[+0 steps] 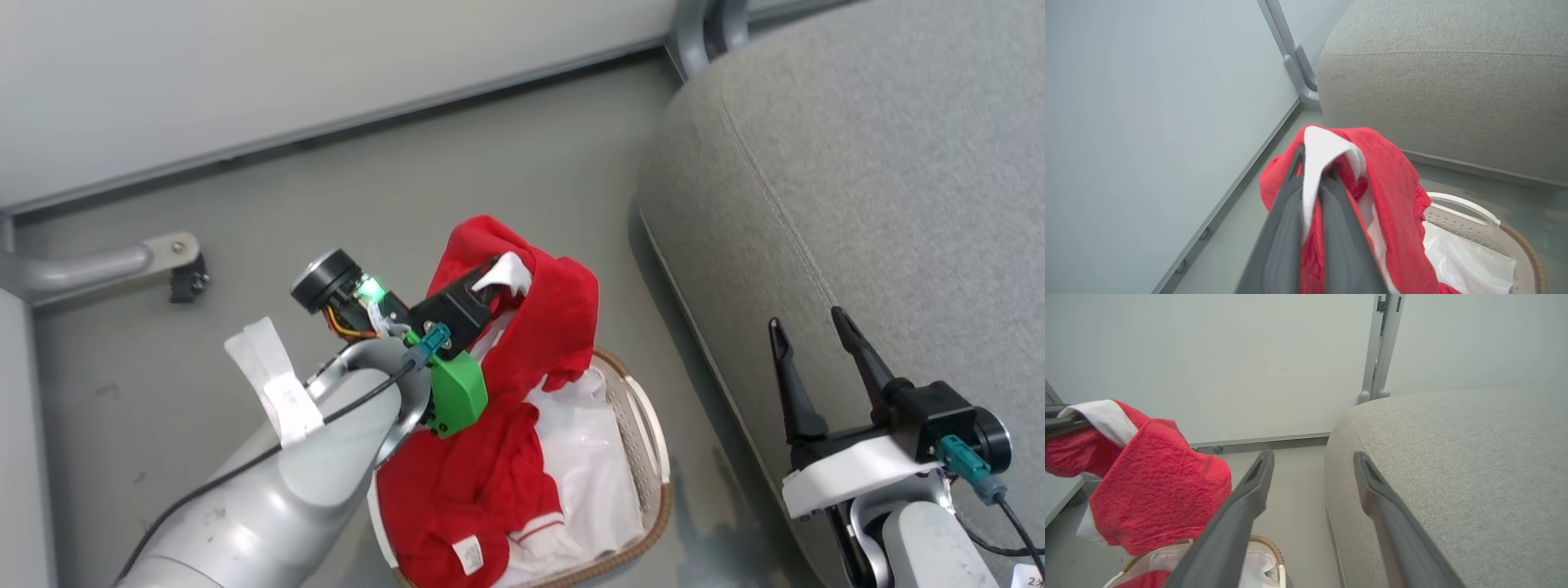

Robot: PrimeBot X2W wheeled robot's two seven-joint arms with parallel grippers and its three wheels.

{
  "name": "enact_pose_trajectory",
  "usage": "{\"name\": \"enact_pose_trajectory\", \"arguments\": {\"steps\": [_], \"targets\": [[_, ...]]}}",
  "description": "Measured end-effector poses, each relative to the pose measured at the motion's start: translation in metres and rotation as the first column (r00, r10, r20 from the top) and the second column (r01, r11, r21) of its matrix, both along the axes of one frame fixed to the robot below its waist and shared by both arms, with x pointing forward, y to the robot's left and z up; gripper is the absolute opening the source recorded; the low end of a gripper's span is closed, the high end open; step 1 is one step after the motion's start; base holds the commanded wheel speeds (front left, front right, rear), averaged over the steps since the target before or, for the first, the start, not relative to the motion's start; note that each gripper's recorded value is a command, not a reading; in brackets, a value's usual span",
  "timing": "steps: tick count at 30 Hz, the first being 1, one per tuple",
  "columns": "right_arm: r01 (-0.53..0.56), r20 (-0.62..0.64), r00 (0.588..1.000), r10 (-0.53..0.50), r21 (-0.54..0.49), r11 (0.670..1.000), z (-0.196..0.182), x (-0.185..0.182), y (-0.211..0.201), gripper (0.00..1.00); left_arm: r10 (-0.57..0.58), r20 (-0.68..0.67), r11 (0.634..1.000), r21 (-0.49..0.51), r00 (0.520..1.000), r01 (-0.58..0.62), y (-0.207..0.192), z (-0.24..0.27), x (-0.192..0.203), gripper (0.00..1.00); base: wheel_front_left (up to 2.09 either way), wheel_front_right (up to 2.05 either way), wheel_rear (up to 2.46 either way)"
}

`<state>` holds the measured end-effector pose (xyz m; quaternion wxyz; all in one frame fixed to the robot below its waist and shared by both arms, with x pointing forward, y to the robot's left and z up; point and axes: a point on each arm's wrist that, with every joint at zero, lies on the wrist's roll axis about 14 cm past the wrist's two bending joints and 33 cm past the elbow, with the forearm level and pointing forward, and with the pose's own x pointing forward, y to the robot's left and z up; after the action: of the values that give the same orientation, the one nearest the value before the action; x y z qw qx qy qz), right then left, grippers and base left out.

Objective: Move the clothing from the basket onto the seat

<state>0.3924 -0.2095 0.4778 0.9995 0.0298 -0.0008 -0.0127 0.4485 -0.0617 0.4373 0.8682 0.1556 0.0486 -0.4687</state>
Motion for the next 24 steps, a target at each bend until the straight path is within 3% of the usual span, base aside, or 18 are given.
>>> {"name": "enact_pose_trajectory", "arguments": {"steps": [11,24], "targets": [[-0.169,0.103,0.980,0.170,-0.019,0.985,0.036,-0.010,0.057,1.00,-0.001,0.323,0.998,0.066,0.947,-0.021,0.034,0.127,0.015,0.00,0.00,0.00,0.00],[-0.302,0.169,0.935,0.311,-0.076,0.950,0.062,-0.012,0.104,1.00,-0.006,0.494,0.998,0.064,0.869,-0.029,0.043,0.216,0.005,0.00,0.00,0.00,0.00]]}}
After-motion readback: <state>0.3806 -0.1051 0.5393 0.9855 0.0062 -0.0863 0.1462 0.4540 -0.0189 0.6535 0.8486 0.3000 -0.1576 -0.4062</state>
